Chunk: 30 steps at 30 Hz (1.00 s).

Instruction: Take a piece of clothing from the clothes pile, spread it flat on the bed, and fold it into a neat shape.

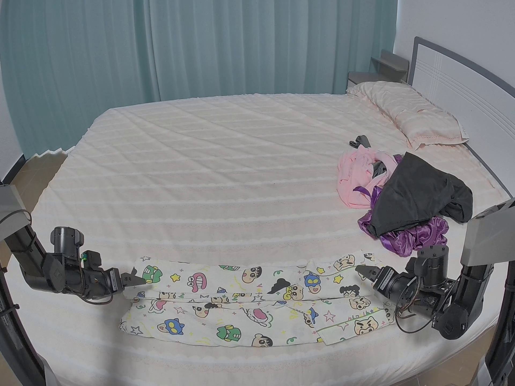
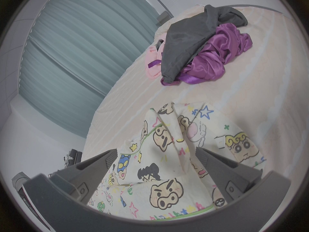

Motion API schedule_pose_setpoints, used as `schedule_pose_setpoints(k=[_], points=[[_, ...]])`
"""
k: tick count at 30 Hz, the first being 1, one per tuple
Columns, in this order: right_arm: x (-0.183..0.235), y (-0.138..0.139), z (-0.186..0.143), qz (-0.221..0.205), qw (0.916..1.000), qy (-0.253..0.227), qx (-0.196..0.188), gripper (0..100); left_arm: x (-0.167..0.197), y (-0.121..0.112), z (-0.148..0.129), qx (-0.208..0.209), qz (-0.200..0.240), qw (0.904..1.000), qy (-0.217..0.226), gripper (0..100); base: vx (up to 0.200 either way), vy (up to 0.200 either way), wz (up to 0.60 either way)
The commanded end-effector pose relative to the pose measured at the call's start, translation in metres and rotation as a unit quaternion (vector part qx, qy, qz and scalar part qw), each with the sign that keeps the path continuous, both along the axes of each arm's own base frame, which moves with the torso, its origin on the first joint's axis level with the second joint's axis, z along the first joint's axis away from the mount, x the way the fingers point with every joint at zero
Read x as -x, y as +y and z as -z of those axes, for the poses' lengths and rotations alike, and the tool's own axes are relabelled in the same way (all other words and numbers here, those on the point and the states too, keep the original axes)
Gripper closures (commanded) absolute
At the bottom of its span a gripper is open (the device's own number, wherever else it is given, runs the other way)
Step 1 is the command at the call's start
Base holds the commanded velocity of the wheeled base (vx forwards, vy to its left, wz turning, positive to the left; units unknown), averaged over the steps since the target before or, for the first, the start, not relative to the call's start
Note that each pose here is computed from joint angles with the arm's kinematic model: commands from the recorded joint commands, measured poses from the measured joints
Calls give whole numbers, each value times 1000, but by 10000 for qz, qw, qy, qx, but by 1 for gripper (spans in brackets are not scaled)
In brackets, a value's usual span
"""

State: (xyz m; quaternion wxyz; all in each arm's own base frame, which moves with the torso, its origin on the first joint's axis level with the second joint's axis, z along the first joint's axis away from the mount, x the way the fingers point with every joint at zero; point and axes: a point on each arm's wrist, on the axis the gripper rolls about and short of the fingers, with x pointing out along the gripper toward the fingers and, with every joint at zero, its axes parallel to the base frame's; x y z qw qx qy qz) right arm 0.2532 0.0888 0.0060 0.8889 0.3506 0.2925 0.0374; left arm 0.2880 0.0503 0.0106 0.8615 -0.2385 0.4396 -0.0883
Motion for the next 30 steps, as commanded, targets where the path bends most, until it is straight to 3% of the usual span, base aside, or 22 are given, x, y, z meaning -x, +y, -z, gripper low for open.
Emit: schedule_pose_setpoints(k=[1, 13, 20, 21, 30], points=[[3, -2, -9, 10, 9999, -139, 11, 0, 5, -19, 2, -223, 204, 9995, 108, 0, 0, 0, 0], [4, -3, -13, 21, 9998, -215, -4, 0, -1, -45, 22, -452, 538, 9967, 418, 0, 0, 0, 0], [5, -3, -13, 21, 9998, -193, 3, 0, -2, -48, 26, -457, 589, 9962, 454, 0, 0, 0, 0], [5, -3, -13, 21, 9998, -200, 1, 0, -4, -48, 25, -455, 582, 9963, 434, 100, 0, 0, 0], [4, -4, -13, 41, 9998, -197, -9, 0, -1, -47, 23, -411, 528, 9968, 433, 100, 0, 0, 0]])
